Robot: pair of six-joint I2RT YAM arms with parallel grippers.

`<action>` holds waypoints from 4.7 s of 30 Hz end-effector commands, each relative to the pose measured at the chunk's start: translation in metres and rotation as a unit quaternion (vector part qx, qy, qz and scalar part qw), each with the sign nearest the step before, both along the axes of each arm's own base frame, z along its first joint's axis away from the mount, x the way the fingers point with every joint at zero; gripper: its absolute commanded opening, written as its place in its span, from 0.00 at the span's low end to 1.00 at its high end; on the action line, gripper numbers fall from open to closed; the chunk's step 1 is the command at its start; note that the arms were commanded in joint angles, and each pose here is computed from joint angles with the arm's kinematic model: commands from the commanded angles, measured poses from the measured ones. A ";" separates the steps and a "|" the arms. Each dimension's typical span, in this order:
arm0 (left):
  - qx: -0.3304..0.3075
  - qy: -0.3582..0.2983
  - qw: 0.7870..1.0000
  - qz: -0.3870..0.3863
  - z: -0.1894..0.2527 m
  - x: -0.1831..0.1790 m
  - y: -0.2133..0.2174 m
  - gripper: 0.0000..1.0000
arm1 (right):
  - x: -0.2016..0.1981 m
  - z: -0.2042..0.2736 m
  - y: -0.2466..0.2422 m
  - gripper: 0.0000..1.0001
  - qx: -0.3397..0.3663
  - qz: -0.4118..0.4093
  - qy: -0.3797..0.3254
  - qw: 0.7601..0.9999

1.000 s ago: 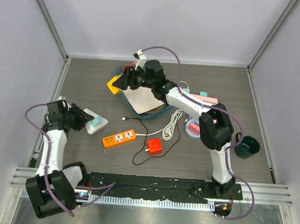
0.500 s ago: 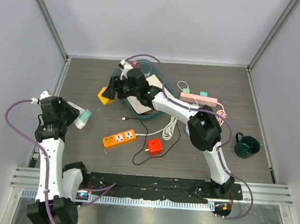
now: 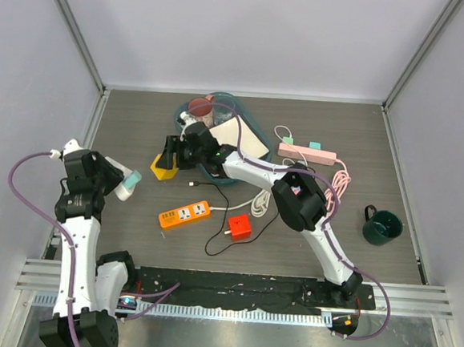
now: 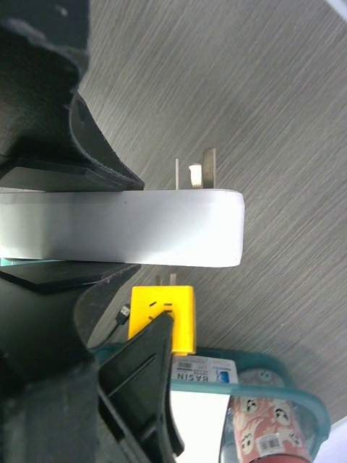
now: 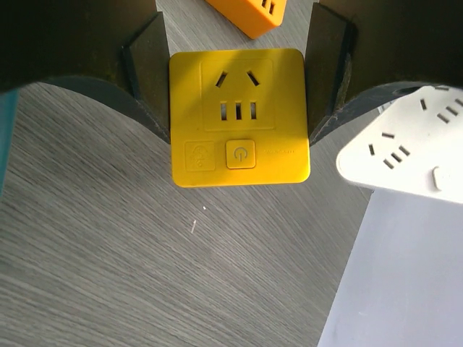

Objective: Pull the plug off the socket

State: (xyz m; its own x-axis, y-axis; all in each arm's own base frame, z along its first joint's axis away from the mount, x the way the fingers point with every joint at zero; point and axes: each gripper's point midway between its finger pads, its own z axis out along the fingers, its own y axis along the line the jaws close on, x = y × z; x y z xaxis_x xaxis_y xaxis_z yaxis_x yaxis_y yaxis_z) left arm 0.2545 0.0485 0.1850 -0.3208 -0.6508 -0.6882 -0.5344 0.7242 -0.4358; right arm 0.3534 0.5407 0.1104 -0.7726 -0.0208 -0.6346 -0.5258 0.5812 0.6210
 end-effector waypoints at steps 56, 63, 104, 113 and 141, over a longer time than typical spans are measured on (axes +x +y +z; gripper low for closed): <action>-0.146 -0.082 0.936 -0.308 0.013 0.022 -0.121 0.00 | -0.105 0.147 -0.068 0.77 0.127 0.250 -0.457 0.844; -0.144 -0.073 0.936 -0.312 0.011 0.007 -0.124 0.00 | -0.112 0.145 -0.061 0.81 0.086 0.268 -0.516 0.809; -0.159 -0.034 0.928 -0.336 -0.019 0.008 -0.138 0.00 | -0.152 0.169 -0.066 0.01 0.094 0.278 -0.637 0.713; -0.169 -0.030 0.923 -0.345 -0.021 0.006 -0.143 0.00 | -0.148 0.182 -0.083 0.01 0.169 0.255 -0.601 0.739; -0.112 -0.059 0.975 -0.181 0.003 0.029 -0.094 0.00 | -0.168 0.172 -0.093 0.01 0.113 0.270 -0.590 0.752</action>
